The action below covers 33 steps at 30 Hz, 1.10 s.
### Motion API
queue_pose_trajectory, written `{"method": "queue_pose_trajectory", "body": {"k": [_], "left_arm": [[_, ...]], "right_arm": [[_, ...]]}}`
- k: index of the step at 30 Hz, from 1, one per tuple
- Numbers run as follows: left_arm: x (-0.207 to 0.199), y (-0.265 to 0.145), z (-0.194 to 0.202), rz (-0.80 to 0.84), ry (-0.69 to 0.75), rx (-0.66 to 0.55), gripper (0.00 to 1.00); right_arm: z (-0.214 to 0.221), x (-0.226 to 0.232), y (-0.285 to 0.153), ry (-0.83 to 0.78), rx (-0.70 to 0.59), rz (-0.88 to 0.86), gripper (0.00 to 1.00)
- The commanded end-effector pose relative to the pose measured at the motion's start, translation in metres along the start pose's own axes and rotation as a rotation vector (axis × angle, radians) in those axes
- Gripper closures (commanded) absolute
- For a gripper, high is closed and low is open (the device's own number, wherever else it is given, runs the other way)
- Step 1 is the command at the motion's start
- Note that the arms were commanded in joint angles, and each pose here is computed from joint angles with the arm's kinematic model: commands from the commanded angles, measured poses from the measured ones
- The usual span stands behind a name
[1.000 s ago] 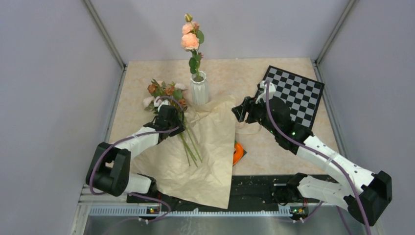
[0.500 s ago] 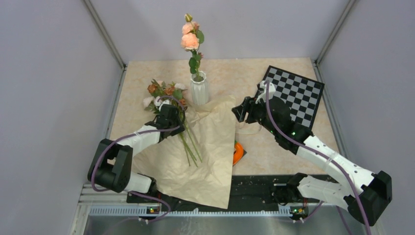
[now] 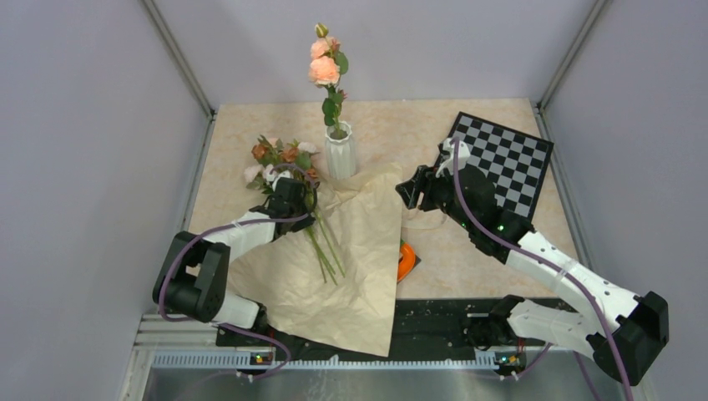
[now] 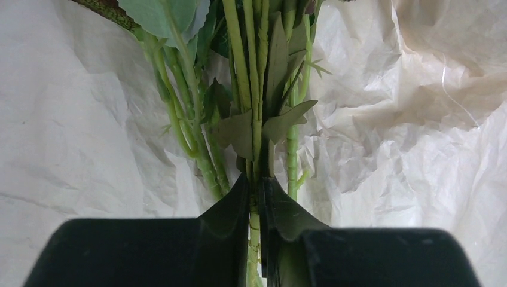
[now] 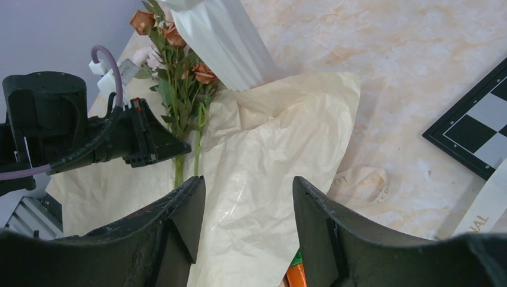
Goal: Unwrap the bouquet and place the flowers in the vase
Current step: Pick up the fake flower from the wrapping paper.
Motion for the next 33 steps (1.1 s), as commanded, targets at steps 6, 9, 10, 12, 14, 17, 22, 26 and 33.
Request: {"method": "queue_pose_trajectory", "body": {"k": [6,9,10,12,14,17,22,26,33], "left_arm": [[-0.014,-0.014,-0.028,0.044,-0.001,-0.100,1.00],[-0.018,-0.021,-0.034,0.071,0.017,-0.133,1.00],[-0.019,-0.024,-0.036,0.083,0.027,-0.145,1.00],[-0.020,-0.030,-0.040,0.093,0.037,-0.174,1.00],[-0.021,-0.039,-0.047,0.104,0.047,-0.212,1.00],[-0.023,-0.054,-0.057,0.129,0.062,-0.273,1.00],[-0.026,-0.086,-0.076,0.159,0.072,-0.385,1.00],[-0.031,-0.113,-0.089,0.198,0.085,-0.460,1.00],[-0.041,-0.160,-0.105,0.271,0.107,-0.550,1.00]], "right_arm": [[-0.013,0.007,-0.006,0.011,-0.039,-0.030,0.43],[-0.013,0.007,-0.006,0.013,-0.041,-0.030,0.43],[-0.013,0.007,-0.006,0.014,-0.039,-0.030,0.43],[-0.013,0.008,-0.007,0.014,-0.041,-0.034,0.43],[-0.013,0.007,-0.008,0.015,-0.041,-0.033,0.43],[-0.014,0.007,-0.008,0.015,-0.046,-0.029,0.43],[-0.015,0.007,-0.009,0.019,-0.050,-0.029,0.43],[-0.017,0.008,-0.010,0.023,-0.059,-0.034,0.43],[-0.018,0.013,-0.010,0.032,-0.067,-0.062,0.42]]}}
Point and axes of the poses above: each gripper's point midway between its finger pads, its own y axis out along the fingers, its own x axis along the line the jaws close on, z = x × y, the point moved 1 cm from there along -y, back along the fingers, and after that the axes turned 6 degrees about y, right-handed, at the moved point
